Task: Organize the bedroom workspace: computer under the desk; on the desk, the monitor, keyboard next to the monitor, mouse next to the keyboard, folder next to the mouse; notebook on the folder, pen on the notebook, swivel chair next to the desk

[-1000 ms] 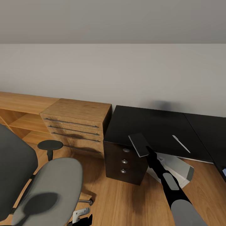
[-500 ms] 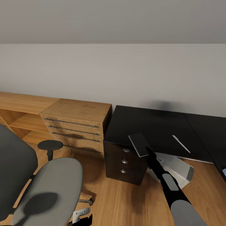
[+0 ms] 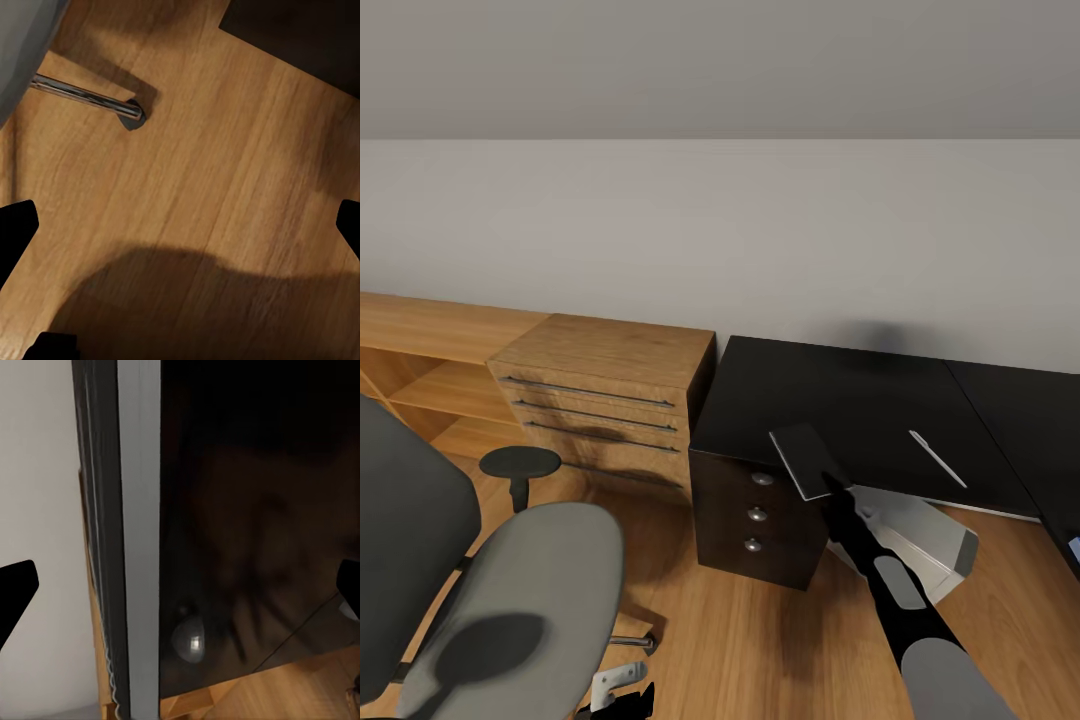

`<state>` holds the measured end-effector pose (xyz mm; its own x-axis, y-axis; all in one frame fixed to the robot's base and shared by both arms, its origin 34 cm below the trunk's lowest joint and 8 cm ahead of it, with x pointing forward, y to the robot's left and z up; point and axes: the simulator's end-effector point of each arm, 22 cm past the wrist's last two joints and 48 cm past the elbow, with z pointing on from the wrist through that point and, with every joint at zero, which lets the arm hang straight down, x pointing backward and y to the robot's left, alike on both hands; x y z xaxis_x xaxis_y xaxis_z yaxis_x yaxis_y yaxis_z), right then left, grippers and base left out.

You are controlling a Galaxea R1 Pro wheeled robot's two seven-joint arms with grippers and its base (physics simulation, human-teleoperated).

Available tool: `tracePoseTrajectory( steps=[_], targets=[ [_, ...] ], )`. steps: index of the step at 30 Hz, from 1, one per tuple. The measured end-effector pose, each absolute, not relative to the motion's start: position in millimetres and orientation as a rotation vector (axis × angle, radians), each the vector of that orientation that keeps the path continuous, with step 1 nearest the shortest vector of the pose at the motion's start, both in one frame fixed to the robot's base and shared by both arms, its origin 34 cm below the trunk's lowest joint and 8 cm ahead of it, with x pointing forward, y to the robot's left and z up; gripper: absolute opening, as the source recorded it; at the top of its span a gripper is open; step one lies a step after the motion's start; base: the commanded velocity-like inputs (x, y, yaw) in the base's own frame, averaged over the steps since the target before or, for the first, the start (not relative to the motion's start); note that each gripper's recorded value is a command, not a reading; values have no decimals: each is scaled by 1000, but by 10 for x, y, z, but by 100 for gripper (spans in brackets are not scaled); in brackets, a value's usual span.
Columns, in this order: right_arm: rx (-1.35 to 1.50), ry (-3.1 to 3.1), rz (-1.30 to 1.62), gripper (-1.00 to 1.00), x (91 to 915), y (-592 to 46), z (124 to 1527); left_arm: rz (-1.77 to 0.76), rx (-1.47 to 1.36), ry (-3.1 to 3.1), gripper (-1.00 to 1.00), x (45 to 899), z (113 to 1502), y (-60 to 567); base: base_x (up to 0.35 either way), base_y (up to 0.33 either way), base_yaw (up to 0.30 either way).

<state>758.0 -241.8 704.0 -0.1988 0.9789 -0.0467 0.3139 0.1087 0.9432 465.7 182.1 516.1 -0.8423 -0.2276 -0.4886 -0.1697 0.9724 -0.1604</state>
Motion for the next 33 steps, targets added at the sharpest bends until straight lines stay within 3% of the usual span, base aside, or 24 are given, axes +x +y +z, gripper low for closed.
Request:
tracePoseTrajectory(
  steps=[10, 11, 33],
  targets=[
    [1292, 1637, 1113, 100, 7571, -2407, 7025, -149, -281, 2594, 100, 4656, 5161, 1823, 0, 0, 0],
    [1292, 1637, 1113, -100, 7572, -2406, 7025, -149, -281, 2594, 100, 4656, 5161, 1823, 0, 0, 0],
    [1292, 1637, 1112, -100, 7578, -2409, 7095, -149, -281, 2594, 100, 4658, 5227, 1823, 0, 0, 0]
  ],
)
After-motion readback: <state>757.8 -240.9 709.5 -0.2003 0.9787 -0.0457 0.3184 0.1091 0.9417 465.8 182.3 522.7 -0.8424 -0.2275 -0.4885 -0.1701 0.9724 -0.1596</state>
